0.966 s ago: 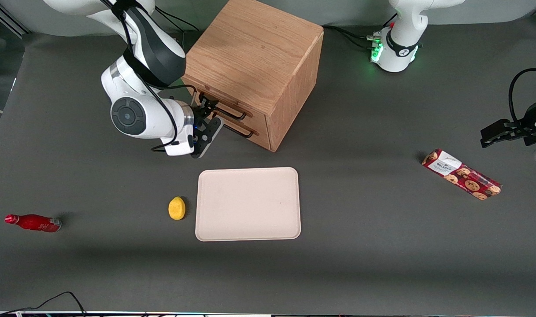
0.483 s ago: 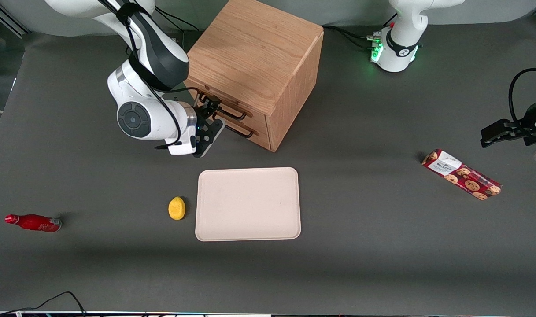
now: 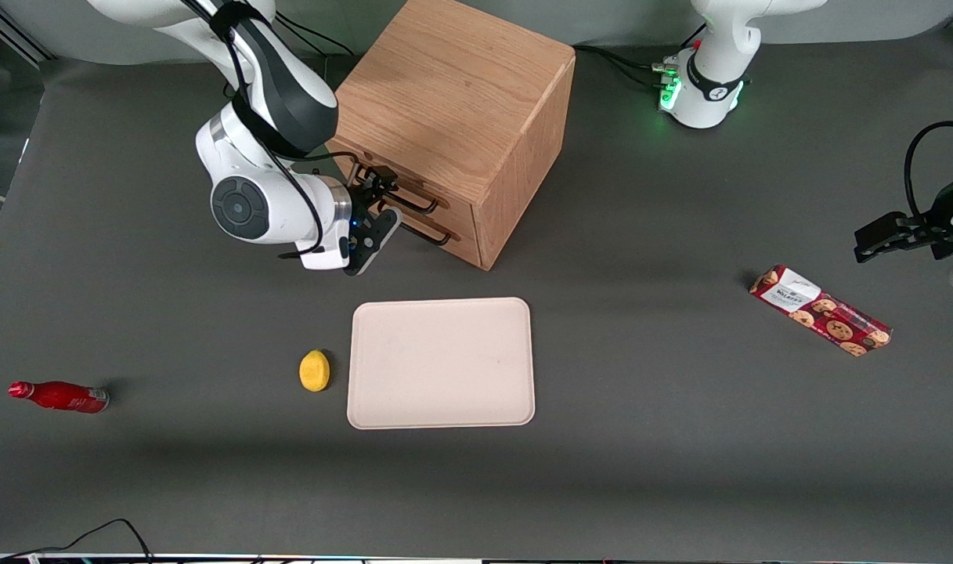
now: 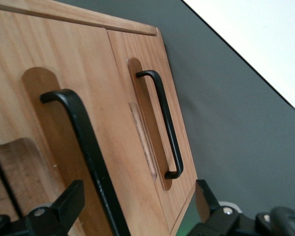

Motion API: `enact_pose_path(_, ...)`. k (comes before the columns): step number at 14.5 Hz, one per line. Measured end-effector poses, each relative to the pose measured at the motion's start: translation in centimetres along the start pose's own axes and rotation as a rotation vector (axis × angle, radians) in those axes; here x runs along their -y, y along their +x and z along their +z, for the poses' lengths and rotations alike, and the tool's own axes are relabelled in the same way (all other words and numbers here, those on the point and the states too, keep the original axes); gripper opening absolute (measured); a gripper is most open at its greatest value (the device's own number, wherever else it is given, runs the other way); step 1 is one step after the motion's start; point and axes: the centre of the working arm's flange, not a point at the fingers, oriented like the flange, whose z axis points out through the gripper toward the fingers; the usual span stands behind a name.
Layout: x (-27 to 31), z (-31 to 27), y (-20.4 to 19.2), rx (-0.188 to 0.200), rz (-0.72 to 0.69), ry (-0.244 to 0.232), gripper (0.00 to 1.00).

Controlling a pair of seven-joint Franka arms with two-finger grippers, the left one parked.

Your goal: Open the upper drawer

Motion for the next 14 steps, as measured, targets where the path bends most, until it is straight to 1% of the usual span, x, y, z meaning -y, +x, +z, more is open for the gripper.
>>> enact_pose_path(3,-0.3,0.8,-0.1,0.0,0.006,-0.002,1.0)
enact_pose_path(8,-0.2,0.6,0.3,-0.03,0.003,-0.013,1.0)
enact_pose_path(9,-0.3,0.6,0.3,-0.037,0.002,-0.02,1.0)
enact_pose_path(12,-1.1,0.3,0.7,-0.07,-0.002,-0.068,1.0)
enact_pose_path(14,-2.0,0.3,0.8,-0.073,-0.001,-0.089,1.0)
